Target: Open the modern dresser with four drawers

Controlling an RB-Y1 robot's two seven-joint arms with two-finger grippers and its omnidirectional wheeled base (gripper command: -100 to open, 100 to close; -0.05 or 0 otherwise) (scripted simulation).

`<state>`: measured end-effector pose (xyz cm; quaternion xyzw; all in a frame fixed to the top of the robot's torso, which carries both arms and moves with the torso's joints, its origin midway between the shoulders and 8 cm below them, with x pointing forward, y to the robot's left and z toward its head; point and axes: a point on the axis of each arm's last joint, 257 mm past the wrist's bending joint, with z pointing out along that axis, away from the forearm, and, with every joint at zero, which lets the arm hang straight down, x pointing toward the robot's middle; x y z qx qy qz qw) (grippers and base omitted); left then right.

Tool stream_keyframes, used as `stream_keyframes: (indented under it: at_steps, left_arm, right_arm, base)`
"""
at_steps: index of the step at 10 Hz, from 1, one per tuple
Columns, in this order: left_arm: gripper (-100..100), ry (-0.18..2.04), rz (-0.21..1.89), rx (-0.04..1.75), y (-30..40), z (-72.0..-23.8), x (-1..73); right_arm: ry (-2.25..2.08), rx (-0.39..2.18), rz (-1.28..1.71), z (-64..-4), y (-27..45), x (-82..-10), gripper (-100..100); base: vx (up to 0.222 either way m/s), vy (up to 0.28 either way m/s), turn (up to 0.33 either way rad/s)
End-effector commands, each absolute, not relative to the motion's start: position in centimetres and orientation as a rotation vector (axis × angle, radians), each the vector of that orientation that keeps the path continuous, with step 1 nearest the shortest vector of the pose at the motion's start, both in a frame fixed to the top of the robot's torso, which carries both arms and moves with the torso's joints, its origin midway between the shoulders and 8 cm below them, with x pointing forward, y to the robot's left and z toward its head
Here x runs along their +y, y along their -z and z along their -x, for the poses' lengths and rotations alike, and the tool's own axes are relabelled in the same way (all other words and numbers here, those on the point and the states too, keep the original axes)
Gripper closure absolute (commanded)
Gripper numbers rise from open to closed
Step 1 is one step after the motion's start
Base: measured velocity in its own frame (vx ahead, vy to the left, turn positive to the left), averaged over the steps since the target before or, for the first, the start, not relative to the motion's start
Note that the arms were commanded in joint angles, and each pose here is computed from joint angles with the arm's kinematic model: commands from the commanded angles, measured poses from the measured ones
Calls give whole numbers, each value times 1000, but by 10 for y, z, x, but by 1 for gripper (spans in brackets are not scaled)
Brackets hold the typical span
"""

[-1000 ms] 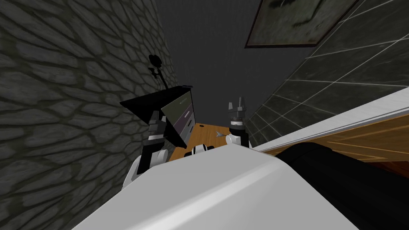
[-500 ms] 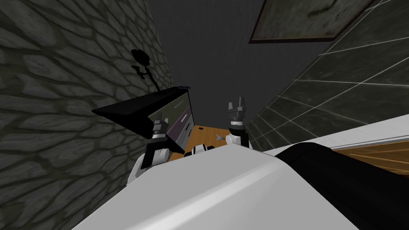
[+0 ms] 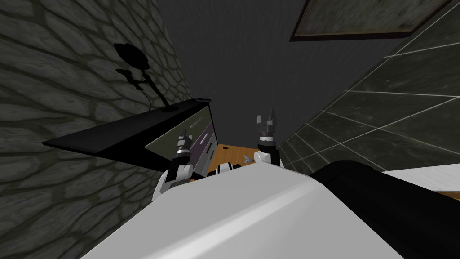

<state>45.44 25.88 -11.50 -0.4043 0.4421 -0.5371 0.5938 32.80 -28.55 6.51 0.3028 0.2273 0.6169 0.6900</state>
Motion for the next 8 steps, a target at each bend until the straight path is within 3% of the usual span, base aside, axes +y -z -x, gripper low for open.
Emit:
stream_keyframes:
  at_steps: [1, 8]
  left_arm:
    - [-100, 1261, 1017, 1006, 126, -460, 256]
    - [-100, 1278, 1066, 971, 121, -461, 253]
  right_arm:
    - [-1380, 508, -677, -328, -65, -286, 0]
    - [-1380, 508, -677, -328, -65, -286, 0]
  base:
    - [85, -42, -3]
    - [43, -6, -7]
